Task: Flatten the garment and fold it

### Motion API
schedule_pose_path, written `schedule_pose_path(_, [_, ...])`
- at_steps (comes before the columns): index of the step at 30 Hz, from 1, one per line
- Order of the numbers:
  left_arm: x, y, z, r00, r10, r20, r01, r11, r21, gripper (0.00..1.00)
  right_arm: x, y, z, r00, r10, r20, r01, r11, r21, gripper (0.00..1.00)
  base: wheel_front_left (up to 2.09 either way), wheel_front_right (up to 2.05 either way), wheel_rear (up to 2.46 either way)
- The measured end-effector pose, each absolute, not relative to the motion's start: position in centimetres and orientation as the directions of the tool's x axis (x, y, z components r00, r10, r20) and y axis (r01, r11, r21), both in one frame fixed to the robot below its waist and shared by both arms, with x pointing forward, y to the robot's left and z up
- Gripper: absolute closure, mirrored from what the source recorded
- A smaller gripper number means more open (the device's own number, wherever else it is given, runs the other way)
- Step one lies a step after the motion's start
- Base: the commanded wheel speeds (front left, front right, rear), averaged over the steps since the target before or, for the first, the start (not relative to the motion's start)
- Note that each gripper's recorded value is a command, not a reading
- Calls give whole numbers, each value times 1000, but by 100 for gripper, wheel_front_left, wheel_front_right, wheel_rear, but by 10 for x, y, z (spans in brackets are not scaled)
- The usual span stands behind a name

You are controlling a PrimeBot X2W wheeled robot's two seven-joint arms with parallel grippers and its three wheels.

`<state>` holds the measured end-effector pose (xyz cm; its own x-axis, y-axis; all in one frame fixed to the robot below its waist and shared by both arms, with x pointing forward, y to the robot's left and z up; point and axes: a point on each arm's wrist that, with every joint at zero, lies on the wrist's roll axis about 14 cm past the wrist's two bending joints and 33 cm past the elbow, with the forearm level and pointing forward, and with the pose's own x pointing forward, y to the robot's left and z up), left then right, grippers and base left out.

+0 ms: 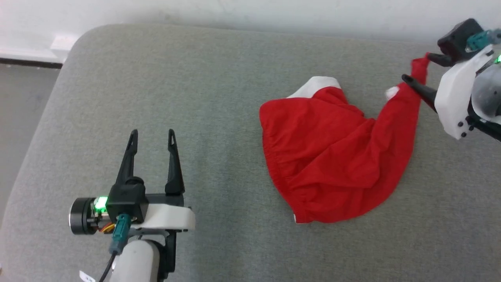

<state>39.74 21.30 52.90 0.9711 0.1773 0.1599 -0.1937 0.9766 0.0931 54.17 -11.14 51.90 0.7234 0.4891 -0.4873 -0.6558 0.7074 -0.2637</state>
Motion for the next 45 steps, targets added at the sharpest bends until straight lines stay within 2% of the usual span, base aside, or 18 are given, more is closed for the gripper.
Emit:
schedule_pose_path(6, [395, 222, 524, 968, 207, 143, -222, 970, 98, 0, 548, -90, 496, 663, 477, -577, -699, 670, -249, 0, 0, 0, 0])
schedule_pose_path(10, [393, 225, 520, 968, 218, 128, -231, 968, 96, 0, 561, -84, 507, 678, 477, -559, -695, 664, -277, 0, 0, 0, 0])
schedule_pose_path(13, [392, 225, 521, 966, 222, 131, -235, 968, 92, 0, 559, -67, 524, 664, 543, -515, -704, 685, -185, 0, 0, 0, 0])
schedule_pose_path(18, [391, 223, 524, 966, 220, 139, -233, 969, 87, 0, 551, -55, 545, 638, 577, -509, -734, 656, -177, 0, 0, 0, 0])
schedule_pose_path(22, [392, 222, 521, 967, 217, 131, -230, 969, 87, 0, 528, -33, 527, 534, 589, -606, -813, 555, -177, 0, 0, 0, 0])
schedule_pose_path(26, [393, 221, 516, 970, 215, 116, -225, 971, 82, 0, 508, -25, 488, 432, 529, -731, -866, 471, -171, 0, 0, 0, 0])
schedule_pose_path(36, [400, 228, 510, 964, 246, 96, -253, 965, 69, 0, 488, -17, 387, 258, 407, -876, -880, 474, -38, 0, 0, 0, 0])
schedule_pose_path(38, [399, 231, 510, 962, 256, 93, -263, 962, 69, 0, 489, -15, 381, 246, 399, -883, -884, 466, -36, 0, 0, 0, 0])
schedule_pose_path(39, [398, 233, 509, 960, 266, 91, -272, 960, 71, 0, 489, -14, 379, 243, 398, -885, -886, 462, -35, 53, 0, 0, 0])
schedule_pose_path(40, [397, 235, 508, 959, 271, 86, -277, 958, 72, 0, 491, -11, 379, 241, 406, -882, -888, 459, -32, 100, 0, 0, 0])
schedule_pose_path(45, [395, 238, 507, 956, 283, 83, -289, 954, 74, 0, 502, 11, 398, 289, 522, -803, -894, 446, -32, 100, 0, 0, 0])
